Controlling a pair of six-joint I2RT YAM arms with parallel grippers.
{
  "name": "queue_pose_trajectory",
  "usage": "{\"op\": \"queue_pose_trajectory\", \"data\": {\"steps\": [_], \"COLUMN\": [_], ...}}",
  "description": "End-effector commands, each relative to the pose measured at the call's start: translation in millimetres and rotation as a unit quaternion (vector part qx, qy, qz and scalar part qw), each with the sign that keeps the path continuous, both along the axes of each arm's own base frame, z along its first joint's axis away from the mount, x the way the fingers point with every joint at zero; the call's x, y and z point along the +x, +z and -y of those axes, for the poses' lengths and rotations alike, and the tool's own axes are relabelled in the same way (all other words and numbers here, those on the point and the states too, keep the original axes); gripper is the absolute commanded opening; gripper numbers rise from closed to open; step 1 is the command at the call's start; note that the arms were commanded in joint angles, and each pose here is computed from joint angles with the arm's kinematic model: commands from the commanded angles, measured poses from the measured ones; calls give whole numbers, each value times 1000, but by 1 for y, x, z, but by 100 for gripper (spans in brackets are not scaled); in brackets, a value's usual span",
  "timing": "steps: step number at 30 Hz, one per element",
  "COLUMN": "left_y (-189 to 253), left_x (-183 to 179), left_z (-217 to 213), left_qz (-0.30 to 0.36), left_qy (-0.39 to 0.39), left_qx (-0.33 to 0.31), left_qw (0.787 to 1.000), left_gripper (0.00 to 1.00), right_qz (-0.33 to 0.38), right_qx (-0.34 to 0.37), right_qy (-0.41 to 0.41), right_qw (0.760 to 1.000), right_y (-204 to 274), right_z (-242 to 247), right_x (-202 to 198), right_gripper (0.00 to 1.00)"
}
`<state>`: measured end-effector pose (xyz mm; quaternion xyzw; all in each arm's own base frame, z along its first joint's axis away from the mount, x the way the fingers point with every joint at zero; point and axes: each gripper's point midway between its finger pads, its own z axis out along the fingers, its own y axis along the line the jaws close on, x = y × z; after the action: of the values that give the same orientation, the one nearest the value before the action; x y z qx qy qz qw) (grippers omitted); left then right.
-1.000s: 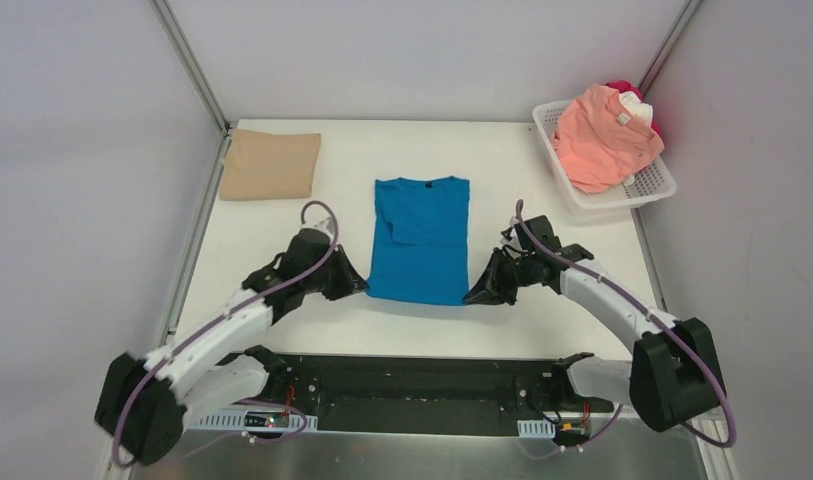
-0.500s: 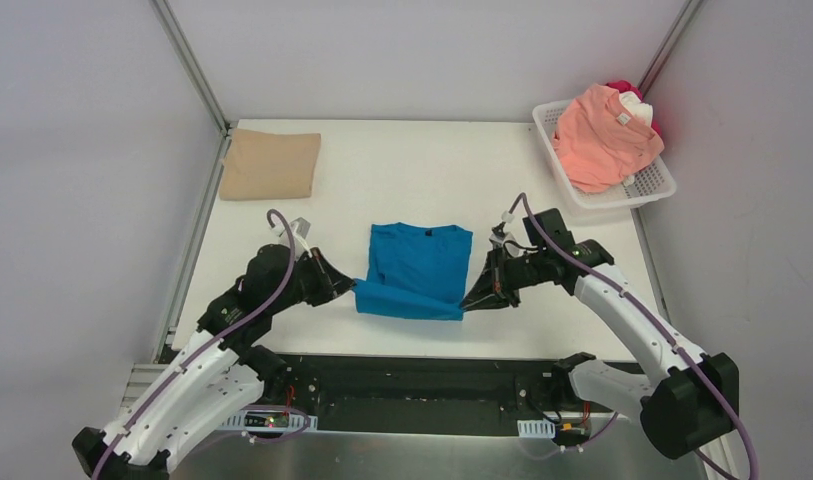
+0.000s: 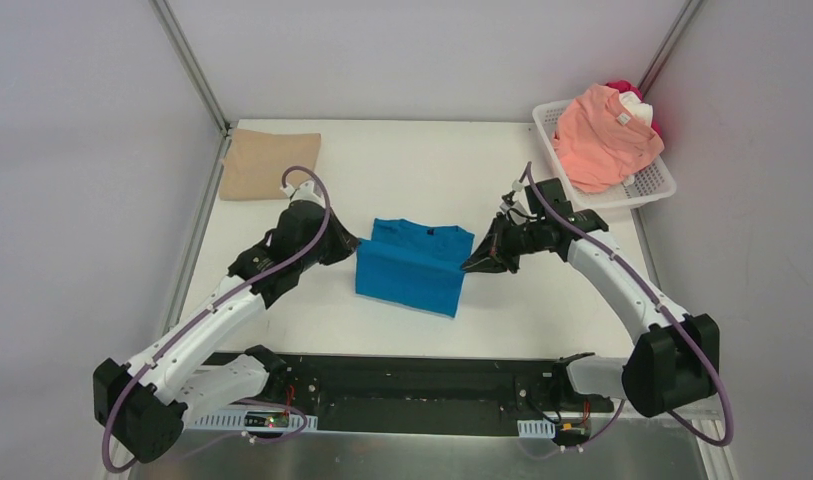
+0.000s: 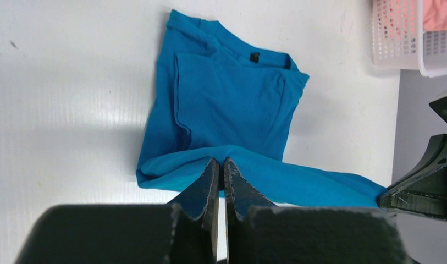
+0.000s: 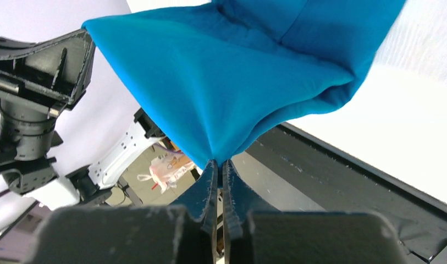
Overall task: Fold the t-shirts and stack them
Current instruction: Fold the long partially folded tshirt into a neat square
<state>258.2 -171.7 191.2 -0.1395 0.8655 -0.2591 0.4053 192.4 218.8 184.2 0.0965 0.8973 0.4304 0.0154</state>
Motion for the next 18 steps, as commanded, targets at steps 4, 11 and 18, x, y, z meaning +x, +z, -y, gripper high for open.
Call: {"op": "queue_pose_trajectory", "data": {"steps": [4,11,18], "left_y": [25,5,-22], "left_x": [55,90,122], "left_z": [-5,14,27], "left_qz": [57,29,-14], "left_qy": [44,19,1], "left_qx": [63,75,66], "left_qw": [995,997,998], "left_gripper": [0,0,0], "right_qz": [9,11,-5], "right_qx": [-25,-54,-70], "right_qy": [-37,-75,-101], "right_qw": [999,996,992], "right_y": [-2,-19,-45], "right_z": [9,20,25], "right_x": [40,70,99], "right_gripper": [0,0,0]}}
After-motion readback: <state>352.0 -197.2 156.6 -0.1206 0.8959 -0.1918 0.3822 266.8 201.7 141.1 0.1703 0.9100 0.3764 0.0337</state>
